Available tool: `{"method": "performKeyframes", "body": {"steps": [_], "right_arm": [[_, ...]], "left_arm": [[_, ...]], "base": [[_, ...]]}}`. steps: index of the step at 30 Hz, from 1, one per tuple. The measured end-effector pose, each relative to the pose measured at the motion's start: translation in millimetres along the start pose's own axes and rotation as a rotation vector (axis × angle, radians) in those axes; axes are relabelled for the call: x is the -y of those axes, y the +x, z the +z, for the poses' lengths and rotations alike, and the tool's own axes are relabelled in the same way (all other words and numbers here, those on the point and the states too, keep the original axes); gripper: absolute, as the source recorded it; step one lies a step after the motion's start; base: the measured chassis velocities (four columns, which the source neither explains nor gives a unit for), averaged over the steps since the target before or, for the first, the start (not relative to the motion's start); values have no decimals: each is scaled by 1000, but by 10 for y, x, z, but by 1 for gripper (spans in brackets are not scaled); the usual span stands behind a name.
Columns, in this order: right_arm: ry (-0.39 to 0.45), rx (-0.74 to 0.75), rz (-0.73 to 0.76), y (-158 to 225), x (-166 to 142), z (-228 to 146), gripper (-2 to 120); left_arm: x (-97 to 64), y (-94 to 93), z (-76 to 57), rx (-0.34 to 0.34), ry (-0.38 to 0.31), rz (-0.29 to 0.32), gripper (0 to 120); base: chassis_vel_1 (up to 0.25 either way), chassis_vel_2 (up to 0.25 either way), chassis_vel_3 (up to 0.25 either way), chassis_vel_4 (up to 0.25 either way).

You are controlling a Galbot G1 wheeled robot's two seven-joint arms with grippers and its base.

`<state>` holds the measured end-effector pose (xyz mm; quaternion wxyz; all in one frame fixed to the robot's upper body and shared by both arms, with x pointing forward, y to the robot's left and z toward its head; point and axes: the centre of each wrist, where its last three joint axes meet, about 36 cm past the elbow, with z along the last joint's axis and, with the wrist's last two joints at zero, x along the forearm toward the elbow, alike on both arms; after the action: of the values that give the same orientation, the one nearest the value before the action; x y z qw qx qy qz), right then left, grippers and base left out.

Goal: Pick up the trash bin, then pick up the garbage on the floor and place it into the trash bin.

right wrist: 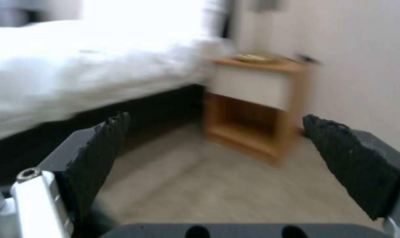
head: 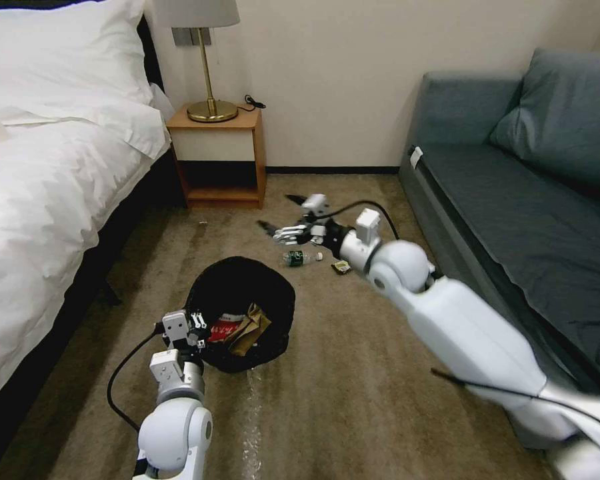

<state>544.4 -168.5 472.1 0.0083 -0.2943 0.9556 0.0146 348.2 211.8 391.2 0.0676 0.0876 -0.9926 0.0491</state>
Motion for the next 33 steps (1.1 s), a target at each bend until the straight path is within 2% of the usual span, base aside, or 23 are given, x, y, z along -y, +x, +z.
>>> {"method": "performKeyframes", "body": {"steps": [1, 5, 7, 13, 17, 20, 22, 33], "right_arm": [[-26, 1, 92, 59, 27, 152, 100], [-50, -6, 179, 132, 49, 287, 100], [-86, -18, 289, 267, 83, 470, 100], [-108, -13, 412, 624, 123, 867, 100], [-91, 36, 466, 920, 174, 976, 100], [-80, 58, 477, 988, 190, 972, 100], [-36, 96, 499, 1163, 194, 1006, 100], [46, 100, 498, 1544, 112, 1242, 100]], "left_arm": [[-13, -56, 3, 4, 1, 11, 4], [-20, -105, 0, 9, 1, 24, 4], [-20, -168, -10, 19, 6, 55, 4], [-14, -243, -25, 32, 3, 88, 4], [-30, -271, -18, 31, -6, 96, 4], [-31, -276, -17, 31, -7, 99, 4], [-37, -282, -23, 32, -9, 105, 4], [-51, -275, -20, 33, -16, 107, 4]], "base": [[0, 0, 0, 0], [0, 0, 0, 0], [0, 0, 0, 0], [0, 0, 0, 0], [0, 0, 0, 0], [0, 0, 0, 0], [0, 0, 0, 0], [0, 0, 0, 0]]}}
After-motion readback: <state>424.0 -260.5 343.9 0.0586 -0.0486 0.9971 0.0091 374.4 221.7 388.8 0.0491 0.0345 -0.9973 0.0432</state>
